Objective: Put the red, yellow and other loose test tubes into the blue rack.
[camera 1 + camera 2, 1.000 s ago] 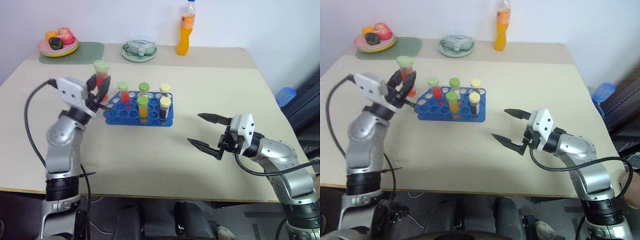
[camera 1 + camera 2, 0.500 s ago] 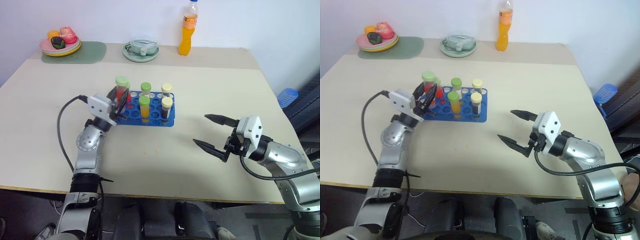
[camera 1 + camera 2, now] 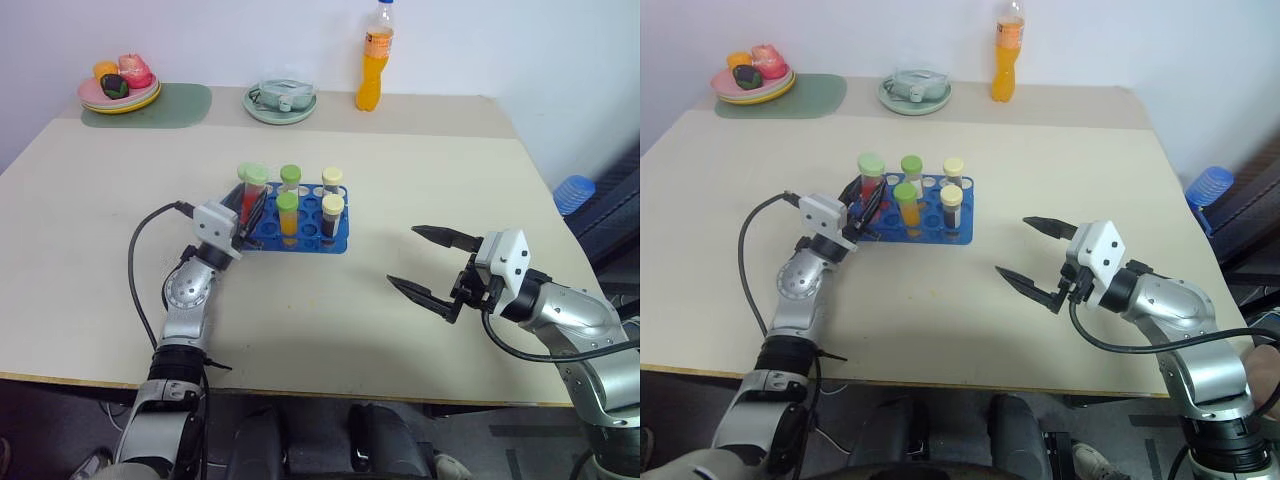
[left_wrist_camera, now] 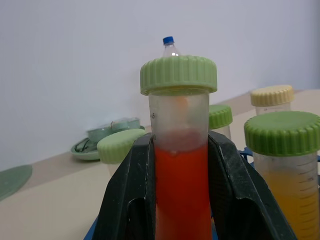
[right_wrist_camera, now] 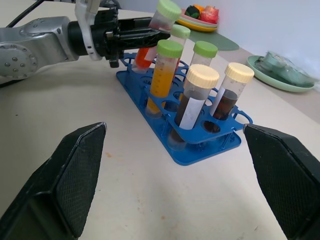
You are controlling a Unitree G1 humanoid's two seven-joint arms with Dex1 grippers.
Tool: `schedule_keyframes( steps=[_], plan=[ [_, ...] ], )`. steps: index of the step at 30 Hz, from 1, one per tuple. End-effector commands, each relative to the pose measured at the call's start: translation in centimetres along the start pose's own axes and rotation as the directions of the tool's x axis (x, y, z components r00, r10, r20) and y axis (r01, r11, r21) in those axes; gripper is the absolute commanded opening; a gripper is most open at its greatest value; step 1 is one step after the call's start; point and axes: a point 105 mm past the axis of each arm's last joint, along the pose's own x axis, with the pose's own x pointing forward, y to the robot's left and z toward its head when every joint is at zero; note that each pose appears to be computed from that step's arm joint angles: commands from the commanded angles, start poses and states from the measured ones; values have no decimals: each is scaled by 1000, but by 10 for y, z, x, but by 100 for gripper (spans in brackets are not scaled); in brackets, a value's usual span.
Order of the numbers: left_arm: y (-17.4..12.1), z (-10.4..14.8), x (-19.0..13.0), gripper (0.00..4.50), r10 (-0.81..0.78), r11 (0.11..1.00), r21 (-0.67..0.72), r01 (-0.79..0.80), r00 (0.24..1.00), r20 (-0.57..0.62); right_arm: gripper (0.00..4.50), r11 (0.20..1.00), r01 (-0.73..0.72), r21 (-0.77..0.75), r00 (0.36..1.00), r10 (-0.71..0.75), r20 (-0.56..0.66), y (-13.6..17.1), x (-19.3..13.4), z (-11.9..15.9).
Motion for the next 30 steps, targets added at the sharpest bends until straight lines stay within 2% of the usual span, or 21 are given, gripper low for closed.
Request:
schedule_keyframes(
  steps=[1,6,12,18,25,27,29,30],
  plan=[
    [-5,-2,-3,76,-30,999,10,30,1000,0,450,999,5,-41,1000,-4,27,-3,-1,11],
    [-7,-6,-6,76,-27,1000,-1,27,1000,-4,450,999,6,-43,1000,-4,28,-3,-1,11],
    [-12,-13,-6,76,-35,996,-78,37,999,19,450,999,9,-49,1000,-7,29,-5,-1,12],
    [1,-18,-12,76,0,990,-144,9,998,58,450,998,13,-54,1000,-12,25,-5,-3,11],
    [-3,-25,-16,76,-18,979,-204,29,999,51,450,998,17,-59,1000,-16,26,-6,-4,12],
    [-8,-21,-18,182,-51,968,-242,69,995,82,450,998,18,-59,1000,-16,26,-6,-4,13],
    [-9,-18,-19,260,-55,964,-253,77,994,91,450,998,19,-59,999,-18,27,-6,-4,13],
    [-8,-18,-19,320,-54,965,-253,76,994,90,450,998,20,-58,999,-19,27,-6,-4,13]
  ],
)
